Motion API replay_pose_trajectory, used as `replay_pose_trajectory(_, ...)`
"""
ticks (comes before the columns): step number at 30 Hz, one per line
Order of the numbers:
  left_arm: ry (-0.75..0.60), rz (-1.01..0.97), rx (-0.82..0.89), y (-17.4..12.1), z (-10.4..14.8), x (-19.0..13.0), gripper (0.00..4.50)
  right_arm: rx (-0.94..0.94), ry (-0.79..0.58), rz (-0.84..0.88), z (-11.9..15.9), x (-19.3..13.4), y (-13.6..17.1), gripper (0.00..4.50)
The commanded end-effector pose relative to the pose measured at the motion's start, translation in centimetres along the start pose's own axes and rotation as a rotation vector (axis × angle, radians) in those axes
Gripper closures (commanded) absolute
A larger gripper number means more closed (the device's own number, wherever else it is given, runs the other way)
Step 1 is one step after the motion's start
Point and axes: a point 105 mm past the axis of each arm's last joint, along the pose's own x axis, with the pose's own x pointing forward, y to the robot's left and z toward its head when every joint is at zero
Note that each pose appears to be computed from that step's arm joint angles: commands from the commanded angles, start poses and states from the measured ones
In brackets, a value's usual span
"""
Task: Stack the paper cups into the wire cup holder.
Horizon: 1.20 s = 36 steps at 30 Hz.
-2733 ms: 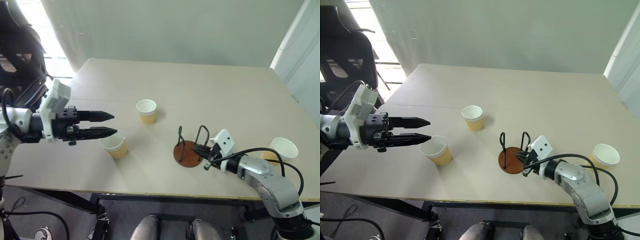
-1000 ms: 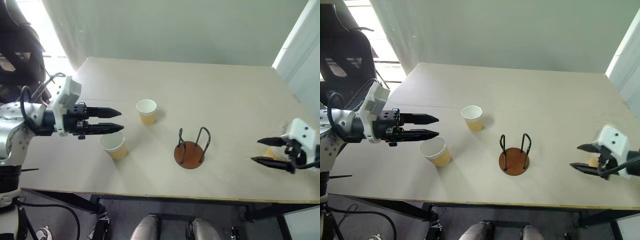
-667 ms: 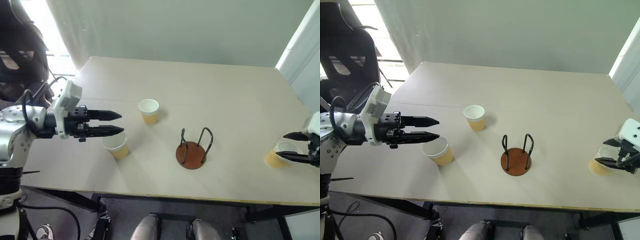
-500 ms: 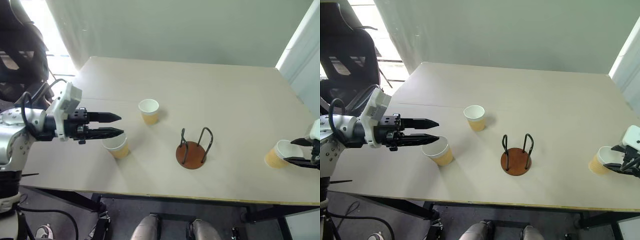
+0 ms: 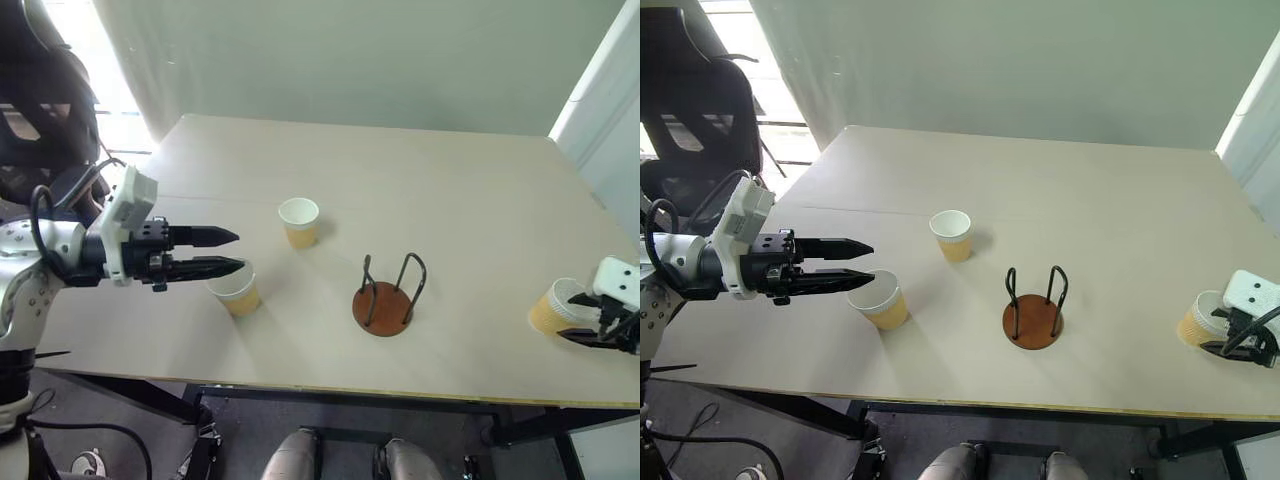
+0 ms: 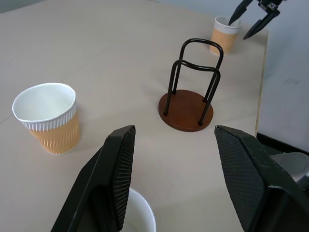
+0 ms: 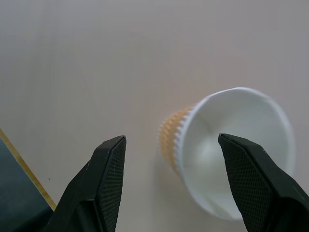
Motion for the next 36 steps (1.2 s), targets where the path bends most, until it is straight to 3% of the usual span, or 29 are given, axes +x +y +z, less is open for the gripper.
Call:
replay_pose_trajectory(1, -0.01, 0.015, 0.05, -0.2, 1.3, -0.5, 1.69, -0.015, 0.019, -0.036, -0.4, 0.1, -0.7, 1.38)
replay_pose_trajectory(11, -0.006, 0.019, 0.057, -0.2, 1.5, -0.5, 1.69, -0.009, 0.035, -0.047, -1.1, 1.5, -0.8, 1.38)
replay_pose_trajectory(14, -0.003, 0.02, 0.059, -0.2, 1.6, -0.5, 1.69, -0.013, 0.039, -0.058, -1.2, 1.7, -1.0, 1.95)
replay_pose_trajectory(21, 0.005, 0.023, 0.055, -0.2, 1.4, -0.7, 1.69, -0.019, 0.04, -0.085, -1.1, 1.7, -1.7, 4.42)
replay_pose_trajectory(24, 0.018, 0.035, 0.057, 0.1, 1.4, -1.1, 1.69, -0.026, 0.013, -0.081, -0.3, 1.2, -1.9, 4.46)
replay_pose_trajectory(31, 0.026, 0.048, 0.056, 0.4, 1.5, -1.8, 1.69, -0.163, -0.261, -0.035, 8.3, -3.3, -1.6, 4.46)
replay_pose_trajectory(36, 0.02, 0.039, 0.052, 0.3, 1.2, -1.3, 1.69, -0.334, -0.638, 0.09, 17.8, -7.1, 1.5, 4.46)
